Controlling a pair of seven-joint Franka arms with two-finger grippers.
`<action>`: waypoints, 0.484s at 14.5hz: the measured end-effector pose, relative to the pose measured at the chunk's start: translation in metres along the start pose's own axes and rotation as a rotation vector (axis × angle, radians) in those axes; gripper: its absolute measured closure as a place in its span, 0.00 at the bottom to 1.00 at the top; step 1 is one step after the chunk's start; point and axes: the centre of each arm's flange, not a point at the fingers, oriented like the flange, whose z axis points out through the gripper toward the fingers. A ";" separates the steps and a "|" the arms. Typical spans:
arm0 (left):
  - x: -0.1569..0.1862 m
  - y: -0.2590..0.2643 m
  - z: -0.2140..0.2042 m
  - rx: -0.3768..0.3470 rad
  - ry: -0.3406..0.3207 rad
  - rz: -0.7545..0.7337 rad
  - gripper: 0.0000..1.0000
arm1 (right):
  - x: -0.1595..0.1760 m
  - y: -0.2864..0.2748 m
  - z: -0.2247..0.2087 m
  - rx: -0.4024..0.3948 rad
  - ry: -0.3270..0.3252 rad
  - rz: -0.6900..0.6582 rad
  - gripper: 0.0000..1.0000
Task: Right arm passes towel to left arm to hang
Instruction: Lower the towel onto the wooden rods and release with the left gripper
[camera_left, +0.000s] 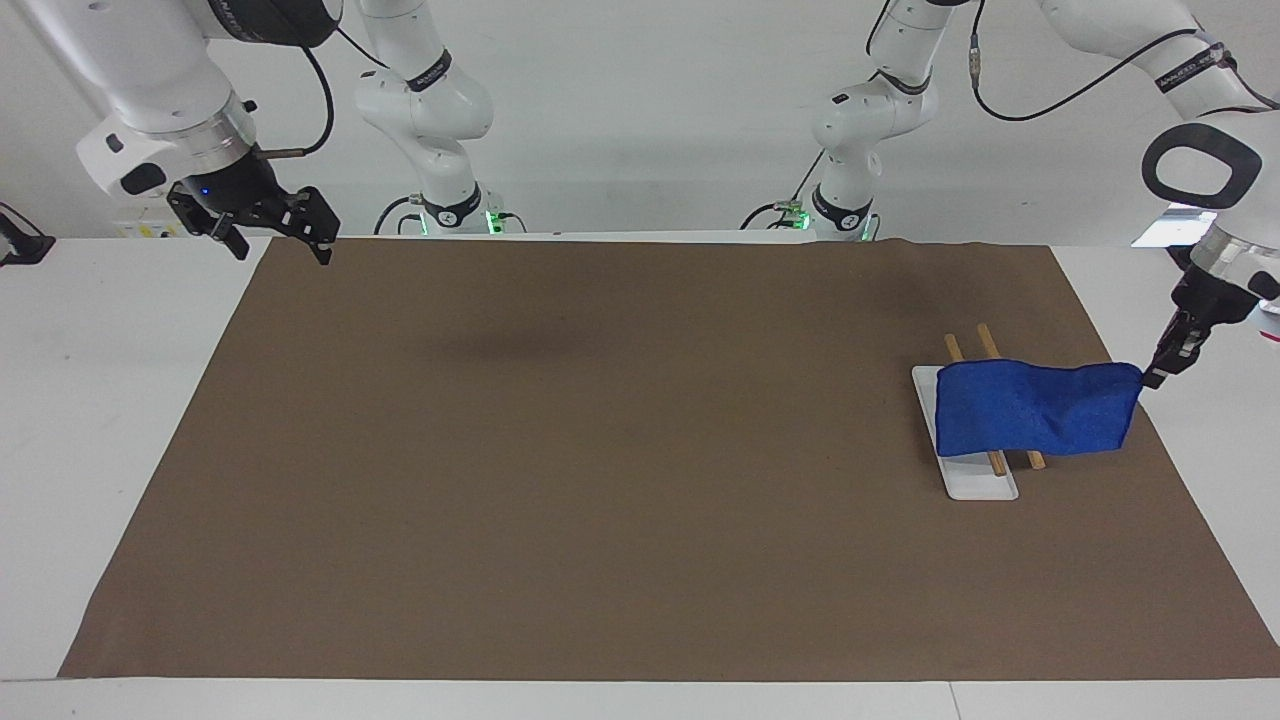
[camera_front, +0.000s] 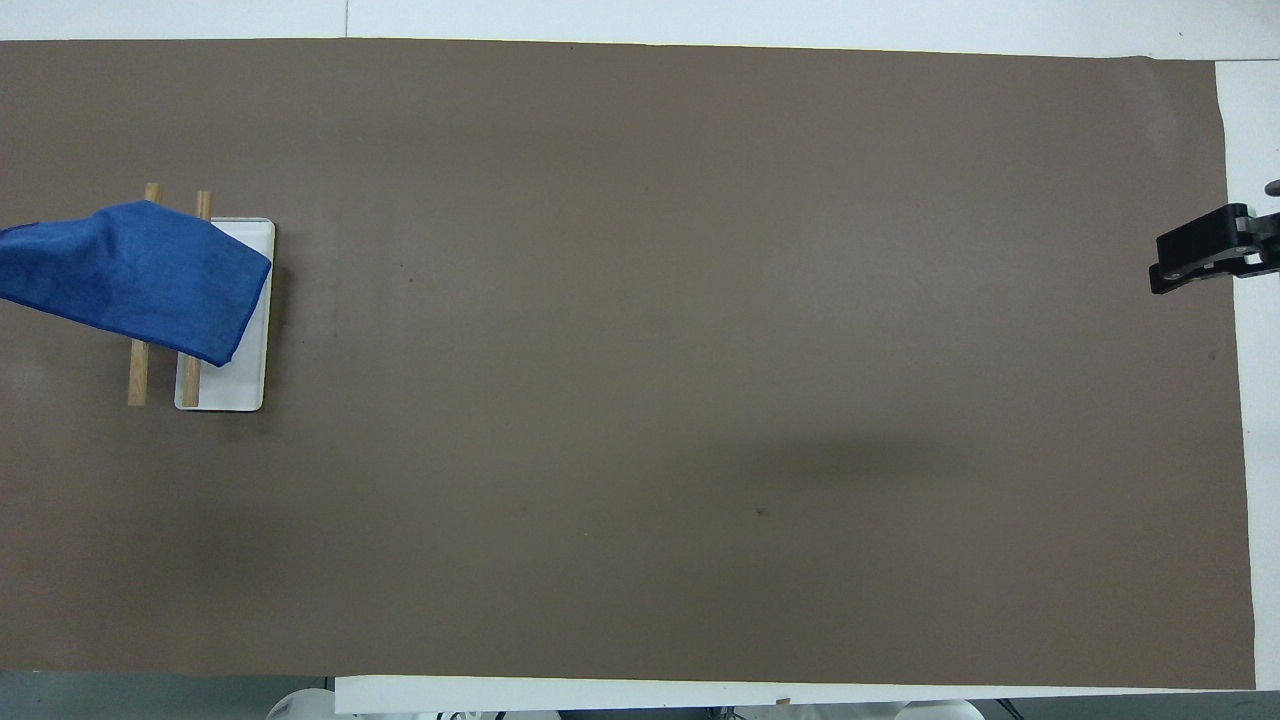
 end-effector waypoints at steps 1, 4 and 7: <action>-0.001 -0.008 0.008 0.004 0.005 0.001 0.99 | 0.000 0.004 0.000 0.001 -0.001 0.006 0.00; -0.007 -0.031 0.035 0.016 0.013 0.005 0.99 | -0.001 0.011 0.001 0.002 -0.010 0.006 0.00; -0.018 -0.040 0.054 0.026 0.000 0.029 0.93 | -0.007 0.015 0.005 0.000 -0.034 0.014 0.00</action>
